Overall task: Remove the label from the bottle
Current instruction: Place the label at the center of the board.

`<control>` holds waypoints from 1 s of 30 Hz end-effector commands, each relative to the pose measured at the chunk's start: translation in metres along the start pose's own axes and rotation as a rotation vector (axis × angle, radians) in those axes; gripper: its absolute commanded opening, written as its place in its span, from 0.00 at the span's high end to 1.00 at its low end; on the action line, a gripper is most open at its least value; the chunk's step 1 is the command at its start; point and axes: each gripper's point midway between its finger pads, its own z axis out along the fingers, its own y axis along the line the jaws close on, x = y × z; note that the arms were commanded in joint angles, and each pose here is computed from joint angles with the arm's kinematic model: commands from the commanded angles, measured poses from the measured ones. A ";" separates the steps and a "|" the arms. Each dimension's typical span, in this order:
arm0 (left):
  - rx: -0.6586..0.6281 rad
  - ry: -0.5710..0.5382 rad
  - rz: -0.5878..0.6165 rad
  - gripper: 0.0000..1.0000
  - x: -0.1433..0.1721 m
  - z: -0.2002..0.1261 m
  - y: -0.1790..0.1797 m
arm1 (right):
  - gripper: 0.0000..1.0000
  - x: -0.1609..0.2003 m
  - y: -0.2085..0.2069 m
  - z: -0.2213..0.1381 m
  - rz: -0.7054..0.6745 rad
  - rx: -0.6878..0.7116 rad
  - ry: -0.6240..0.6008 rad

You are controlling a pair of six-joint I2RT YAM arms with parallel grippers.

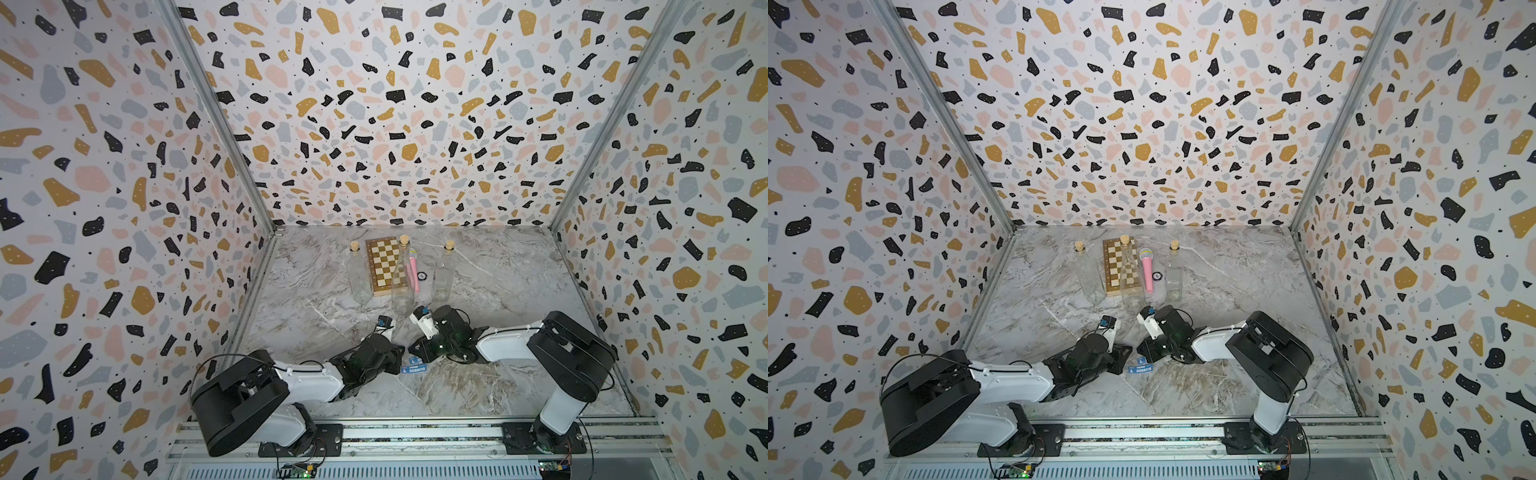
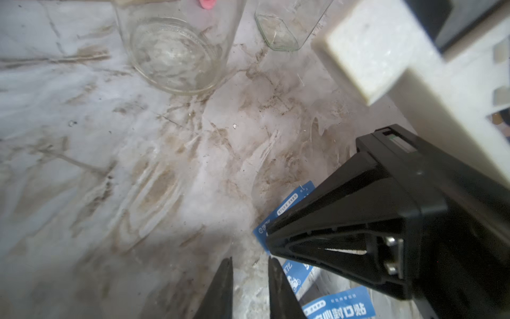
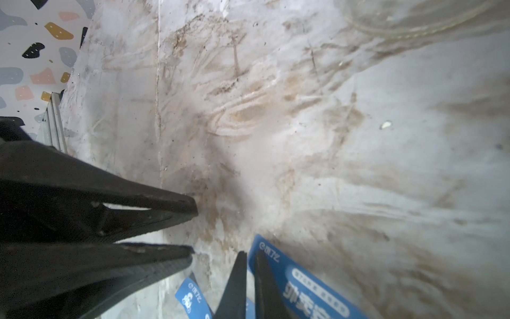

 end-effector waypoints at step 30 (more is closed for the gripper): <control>-0.266 -0.162 0.142 0.42 -0.053 -0.110 0.041 | 0.58 -0.092 -0.017 -0.190 -0.165 0.328 -0.558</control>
